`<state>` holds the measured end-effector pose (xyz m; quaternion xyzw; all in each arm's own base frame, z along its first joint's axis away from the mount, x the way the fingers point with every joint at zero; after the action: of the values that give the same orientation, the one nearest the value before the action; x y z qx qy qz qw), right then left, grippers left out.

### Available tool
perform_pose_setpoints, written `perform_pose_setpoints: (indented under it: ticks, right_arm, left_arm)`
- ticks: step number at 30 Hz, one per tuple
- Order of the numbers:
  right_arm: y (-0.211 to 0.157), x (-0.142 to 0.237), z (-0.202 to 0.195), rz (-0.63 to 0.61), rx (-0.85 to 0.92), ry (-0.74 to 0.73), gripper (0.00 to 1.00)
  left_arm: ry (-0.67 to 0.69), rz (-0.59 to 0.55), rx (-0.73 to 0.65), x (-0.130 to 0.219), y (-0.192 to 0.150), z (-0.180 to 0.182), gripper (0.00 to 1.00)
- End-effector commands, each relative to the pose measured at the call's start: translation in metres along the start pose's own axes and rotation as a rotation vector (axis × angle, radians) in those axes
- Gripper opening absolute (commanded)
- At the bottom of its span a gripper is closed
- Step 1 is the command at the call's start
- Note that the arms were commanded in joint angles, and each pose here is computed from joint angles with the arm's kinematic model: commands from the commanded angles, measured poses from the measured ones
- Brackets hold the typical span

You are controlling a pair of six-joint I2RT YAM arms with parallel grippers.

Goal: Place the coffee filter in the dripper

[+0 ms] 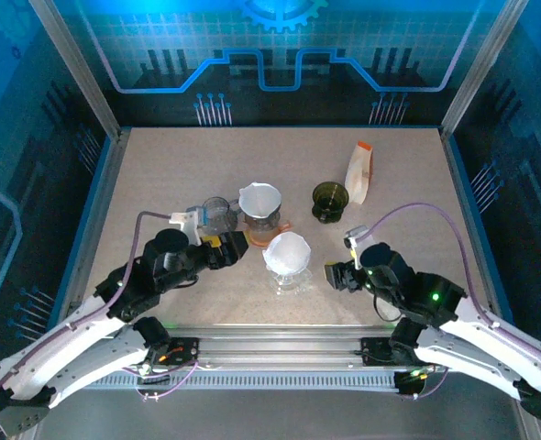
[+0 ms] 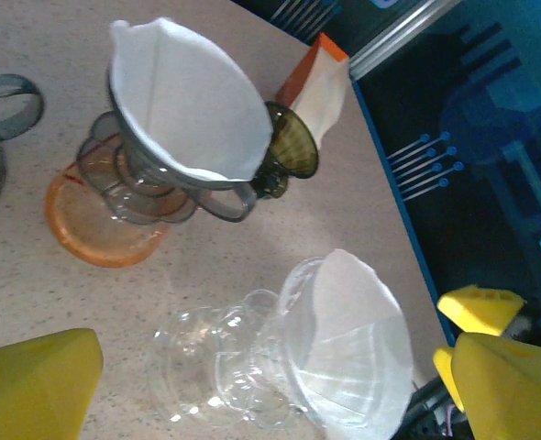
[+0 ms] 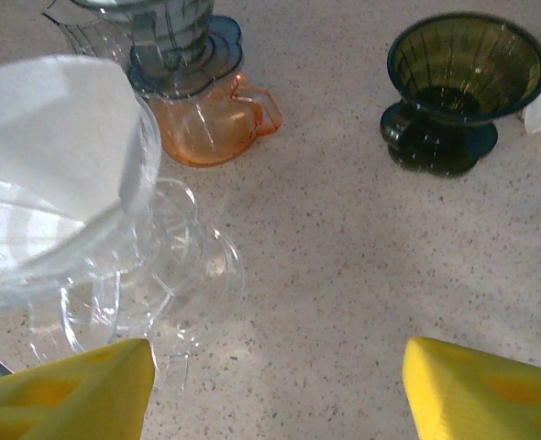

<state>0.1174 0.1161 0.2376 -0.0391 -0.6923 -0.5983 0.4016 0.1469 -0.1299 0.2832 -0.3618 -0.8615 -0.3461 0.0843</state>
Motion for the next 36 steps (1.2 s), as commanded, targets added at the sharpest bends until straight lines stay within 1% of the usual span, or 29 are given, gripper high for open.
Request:
perform_pose_setpoints:
  ticks: [1,7,11,13,16,20,26,30,34,36]
  right_arm:
    - [-0.012,-0.004,0.003,-0.029,-0.037,0.062,0.73]
    - [-0.041,-0.023,0.013,0.050,-0.021,0.183,0.71]
    - [-0.055,-0.037,0.020,0.055,-0.034,0.266,0.69]
    - [-0.062,-0.043,0.022,0.069,-0.040,0.277,0.68]
    - [-0.068,-0.051,0.023,0.093,-0.046,0.276,0.68]
    - [-0.072,-0.056,0.025,0.119,-0.042,0.294,0.67]
    - [-0.082,-0.065,0.033,0.119,-0.020,0.380,0.63]
    - [-0.082,-0.068,0.034,0.116,-0.020,0.379,0.63]
    - [-0.084,-0.069,0.033,0.125,-0.022,0.370,0.63]
    - [-0.084,-0.069,0.033,0.124,-0.027,0.367,0.62]
  left_arm:
    - [0.083,-0.032,0.037,0.002,-0.005,0.020,0.99]
    - [0.113,-0.048,0.088,0.005,-0.015,0.040,0.99]
    - [0.134,-0.044,0.098,0.008,-0.019,0.048,0.99]
    - [0.157,-0.042,0.094,0.008,-0.021,0.052,0.99]
    - [0.222,-0.045,0.117,0.007,-0.020,0.063,0.91]
    - [0.223,-0.035,0.195,0.000,-0.016,0.075,0.83]
    - [0.238,-0.026,0.287,-0.010,-0.007,0.091,0.75]
    - [0.216,-0.020,0.367,-0.021,0.003,0.101,0.72]
    - [0.224,-0.057,0.409,-0.036,0.020,0.110,0.71]
    - [0.226,-0.065,0.439,-0.044,0.029,0.115,0.68]
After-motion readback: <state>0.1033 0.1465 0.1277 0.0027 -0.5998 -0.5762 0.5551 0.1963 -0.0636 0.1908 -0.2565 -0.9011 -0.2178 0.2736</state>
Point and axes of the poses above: each hand's point on the last joint's axis, 136 mm out from that joint toward the fingers, its own x axis back along the fingers, its own z axis along the line the jaws close on, y = z × x, the point moved 9 cm from there along x, back along the fingers, and after that the axes turned 7 degrees about x, right-handed, at the moved point
